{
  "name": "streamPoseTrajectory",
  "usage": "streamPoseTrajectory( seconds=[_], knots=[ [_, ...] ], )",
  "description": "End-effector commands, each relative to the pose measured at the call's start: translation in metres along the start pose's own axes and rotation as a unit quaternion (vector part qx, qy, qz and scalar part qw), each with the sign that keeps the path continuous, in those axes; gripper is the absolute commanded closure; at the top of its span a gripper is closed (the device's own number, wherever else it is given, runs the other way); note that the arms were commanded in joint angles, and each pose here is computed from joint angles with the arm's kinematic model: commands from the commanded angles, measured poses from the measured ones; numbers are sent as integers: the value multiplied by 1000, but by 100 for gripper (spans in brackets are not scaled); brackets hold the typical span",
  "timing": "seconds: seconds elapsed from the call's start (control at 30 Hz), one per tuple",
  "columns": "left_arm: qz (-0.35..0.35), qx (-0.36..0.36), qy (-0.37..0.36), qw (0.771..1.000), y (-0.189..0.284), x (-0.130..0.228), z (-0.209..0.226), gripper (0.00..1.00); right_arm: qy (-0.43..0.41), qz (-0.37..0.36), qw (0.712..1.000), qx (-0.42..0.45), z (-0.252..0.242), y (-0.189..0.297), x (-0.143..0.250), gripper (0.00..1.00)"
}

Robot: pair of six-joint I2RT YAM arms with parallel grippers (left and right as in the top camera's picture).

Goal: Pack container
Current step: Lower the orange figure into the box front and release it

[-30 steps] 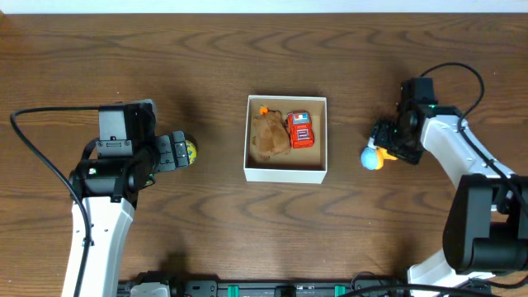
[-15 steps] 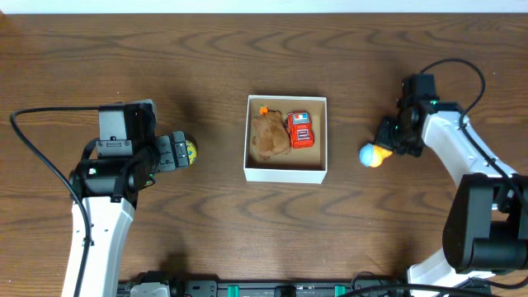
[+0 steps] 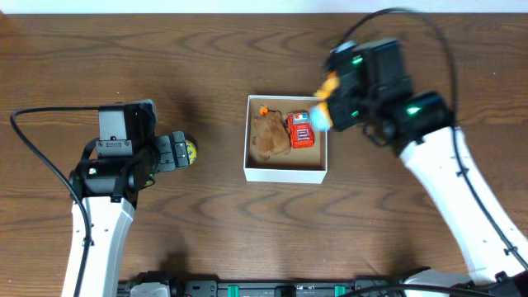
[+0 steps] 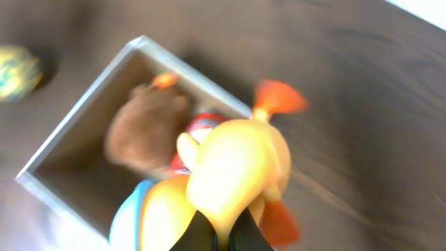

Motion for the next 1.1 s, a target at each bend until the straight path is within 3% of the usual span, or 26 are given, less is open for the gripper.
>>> streamPoseTrajectory(
  seconds=[0.0, 0.33, 0.8, 0.83, 0.9, 0.97, 1.0, 1.07],
  knots=[
    [-10, -5, 2, 1000, 4, -6, 1, 2, 74, 23, 996, -33, 36, -18, 4, 99],
    [-11, -5, 2, 1000, 4, -6, 0, 2, 99, 111, 985, -91, 86, -68, 42, 99],
    [-9, -5, 2, 1000, 4, -5, 1, 2, 75, 151, 984, -60, 79, -92, 59, 98],
    [-9, -5, 2, 1000, 4, -5, 1, 2, 63, 159, 984, -42, 75, -93, 62, 91],
    [-8, -6, 2, 1000, 4, -5, 1, 2, 54, 170, 984, -26, 71, -94, 68, 67],
    [-9, -5, 2, 1000, 4, -5, 1, 2, 54, 171, 983, -26, 71, -94, 69, 52],
    [-9, -5, 2, 1000, 4, -5, 1, 2, 54, 170, 984, -26, 70, -94, 69, 39],
    [-9, -5, 2, 1000, 4, -5, 1, 2, 58, 166, 984, -21, 69, -95, 66, 37]
  ],
)
Point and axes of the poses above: each gripper's point midway between its finger pads, its own y axis back along the fingers, its own z axis along the line the jaws close on, x = y × z, the point moved 5 cm from there along y, back along the fingers, and after that the axes turned 14 degrees about y, right-handed, at the moved point
